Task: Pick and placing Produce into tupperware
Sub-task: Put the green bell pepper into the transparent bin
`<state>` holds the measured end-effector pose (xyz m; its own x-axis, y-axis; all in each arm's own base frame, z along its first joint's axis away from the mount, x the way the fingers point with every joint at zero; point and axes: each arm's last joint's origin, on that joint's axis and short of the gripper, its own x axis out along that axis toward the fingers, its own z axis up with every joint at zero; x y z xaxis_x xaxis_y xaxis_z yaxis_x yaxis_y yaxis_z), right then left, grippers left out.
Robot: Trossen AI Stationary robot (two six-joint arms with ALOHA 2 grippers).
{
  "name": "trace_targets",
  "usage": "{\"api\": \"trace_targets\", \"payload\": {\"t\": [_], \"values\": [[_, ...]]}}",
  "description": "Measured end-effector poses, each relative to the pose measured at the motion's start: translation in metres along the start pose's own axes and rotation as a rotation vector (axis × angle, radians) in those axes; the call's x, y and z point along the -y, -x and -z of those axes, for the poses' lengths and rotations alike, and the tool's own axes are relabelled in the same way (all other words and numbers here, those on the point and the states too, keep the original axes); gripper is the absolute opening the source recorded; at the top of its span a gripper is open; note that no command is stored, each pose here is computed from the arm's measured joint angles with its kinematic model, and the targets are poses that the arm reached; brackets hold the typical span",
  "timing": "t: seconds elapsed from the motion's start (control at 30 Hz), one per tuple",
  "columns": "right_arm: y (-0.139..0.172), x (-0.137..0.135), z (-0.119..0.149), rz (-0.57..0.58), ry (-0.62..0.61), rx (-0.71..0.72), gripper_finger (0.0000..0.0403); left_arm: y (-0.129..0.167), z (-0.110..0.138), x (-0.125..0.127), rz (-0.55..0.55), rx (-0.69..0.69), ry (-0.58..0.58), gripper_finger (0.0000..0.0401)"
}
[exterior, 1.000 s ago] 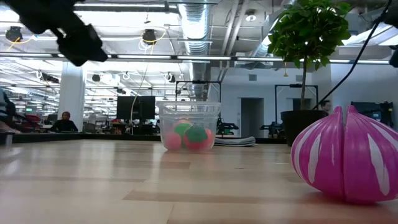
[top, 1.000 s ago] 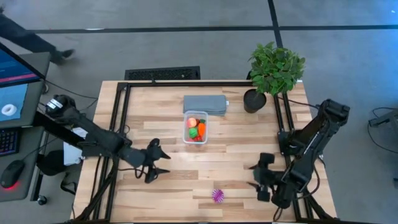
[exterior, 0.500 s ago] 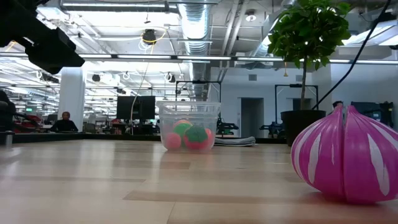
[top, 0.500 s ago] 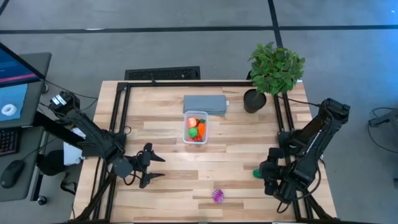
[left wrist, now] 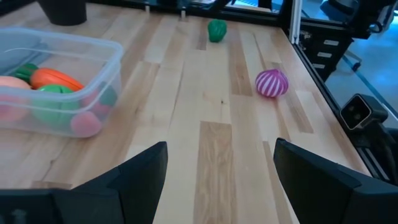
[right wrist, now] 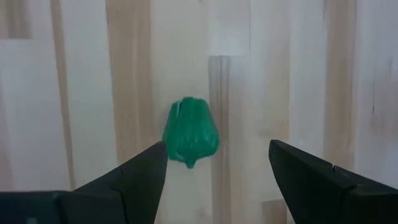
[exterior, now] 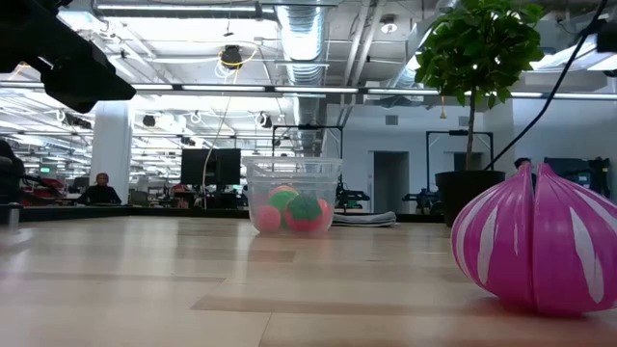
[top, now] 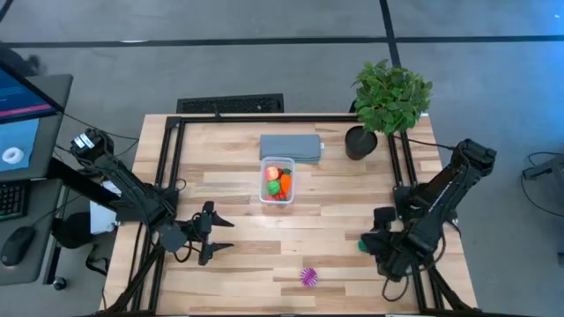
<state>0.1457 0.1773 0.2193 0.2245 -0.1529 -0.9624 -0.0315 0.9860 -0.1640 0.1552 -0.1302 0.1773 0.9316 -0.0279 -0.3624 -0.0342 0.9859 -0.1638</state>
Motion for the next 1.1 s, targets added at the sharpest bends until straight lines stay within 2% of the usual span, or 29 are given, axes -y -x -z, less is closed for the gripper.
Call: {"api": "trace_targets", "payload": {"t": [0.3, 0.5, 0.8, 1.1], "values": [[-0.009, 0.012, -0.019, -0.063, 0.007, -0.03, 0.0306, 0.0, 0.0, 0.0, -0.014, 0.007, -0.001, 0.0281], [-0.03, 0.017, -0.014, -0.134, -0.026, -0.107, 0.0306, 0.0, 0.0, -0.001, -0.015, 0.006, -0.003, 0.0281], [-0.043, 0.015, -0.011, -0.179, -0.037, -0.088, 0.0307, 0.0, 0.0, -0.001, -0.018, 0.003, -0.006, 0.0281], [-0.05, 0.016, -0.007, -0.177, -0.085, -0.102, 0.0349, 0.0, 0.0, -0.001, -0.03, 0.009, -0.004, 0.0281]]}}
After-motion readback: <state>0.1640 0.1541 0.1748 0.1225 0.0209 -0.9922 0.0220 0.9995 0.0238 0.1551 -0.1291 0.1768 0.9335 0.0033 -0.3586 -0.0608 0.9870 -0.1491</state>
